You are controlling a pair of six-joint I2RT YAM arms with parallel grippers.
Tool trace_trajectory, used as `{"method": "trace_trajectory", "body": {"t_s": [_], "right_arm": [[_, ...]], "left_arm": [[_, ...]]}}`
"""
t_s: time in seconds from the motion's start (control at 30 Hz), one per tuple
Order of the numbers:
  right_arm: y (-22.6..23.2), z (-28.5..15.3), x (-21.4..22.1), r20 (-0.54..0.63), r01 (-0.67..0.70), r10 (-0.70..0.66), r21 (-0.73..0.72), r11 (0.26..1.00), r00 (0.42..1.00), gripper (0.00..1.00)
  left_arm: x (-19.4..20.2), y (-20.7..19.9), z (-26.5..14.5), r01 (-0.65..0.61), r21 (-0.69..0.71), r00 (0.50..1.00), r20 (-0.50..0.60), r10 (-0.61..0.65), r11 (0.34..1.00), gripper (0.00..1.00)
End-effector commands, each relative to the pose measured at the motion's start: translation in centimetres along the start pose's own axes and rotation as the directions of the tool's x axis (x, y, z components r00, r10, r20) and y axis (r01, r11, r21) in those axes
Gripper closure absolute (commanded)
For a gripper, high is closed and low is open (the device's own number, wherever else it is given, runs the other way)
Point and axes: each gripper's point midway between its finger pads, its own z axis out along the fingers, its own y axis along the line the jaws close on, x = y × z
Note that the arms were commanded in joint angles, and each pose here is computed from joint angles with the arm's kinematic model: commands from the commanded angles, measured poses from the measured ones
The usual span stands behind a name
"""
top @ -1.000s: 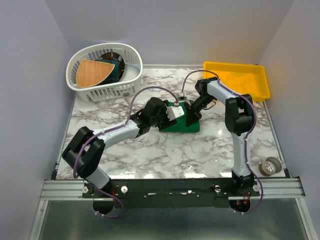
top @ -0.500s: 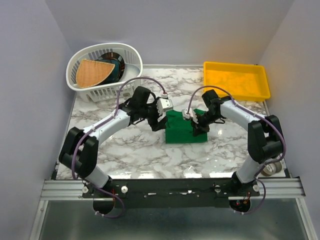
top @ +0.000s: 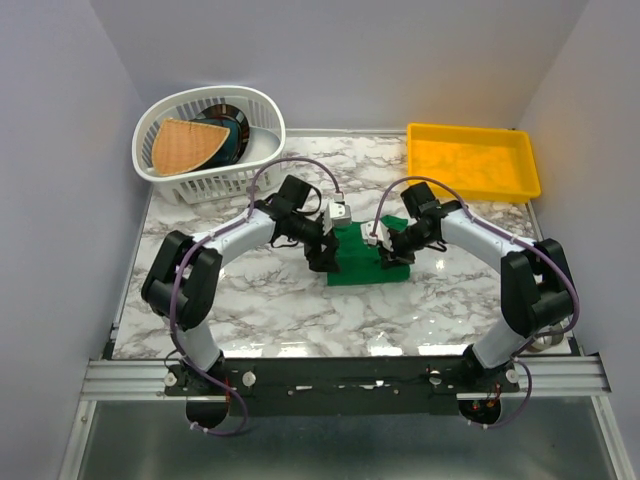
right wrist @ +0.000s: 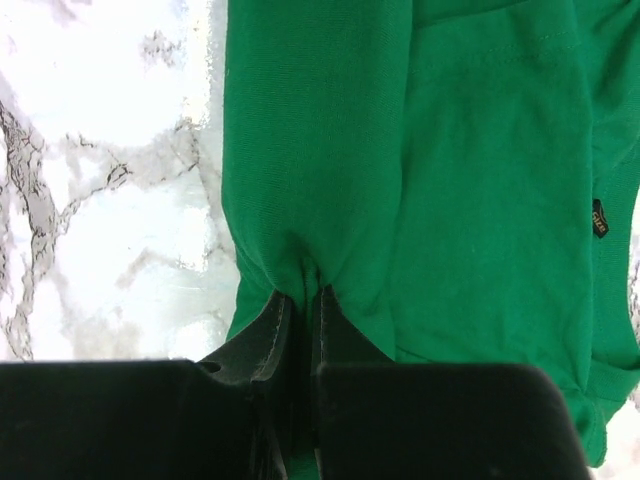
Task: Roll the t-shirts
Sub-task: Roll the T-shirt to the center of the board.
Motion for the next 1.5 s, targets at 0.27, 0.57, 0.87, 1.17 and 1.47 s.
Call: {"method": "trace_trajectory", "body": {"t_s": [0.27, 0.57, 0.87, 1.17, 1.47], "right_arm": [[-0.9, -0.4, -1.5, 0.028, 0.034, -0.035, 0.044, 0.998, 0.999, 0.92], [0.3, 0.4, -1.1, 0.023, 0.042, -0.042, 0.007, 0.999, 0.999, 0.87], [0.6, -1.1, -1.9, 0.038, -0.006, 0.004, 0.061, 0.998, 0.999, 0.37], [3.7, -1.6, -0.6, 0.018, 0.011, -0.013, 0.069, 0.998, 1.000, 0.00], [2.6, 0.3, 0.3, 0.014, -0.035, 0.034, 0.028, 0.999, 0.999, 0.01]], "left_arm": [[2.9, 0.3, 3.5, 0.072, 0.111, 0.997, -0.016, -0.071, 0.991, 0.20], [2.0, 0.5, 4.7, 0.133, 0.164, 0.990, 0.016, -0.137, 0.977, 0.42], [3.1, -0.9, 4.3, 0.127, 0.215, 0.991, -0.064, -0.116, 0.968, 0.76], [3.3, -2.4, 3.9, 0.084, 0.216, 0.995, -0.074, -0.069, 0.973, 0.92], [2.7, -2.6, 4.0, 0.089, 0.214, 0.996, -0.050, -0.080, 0.973, 0.97]]}}
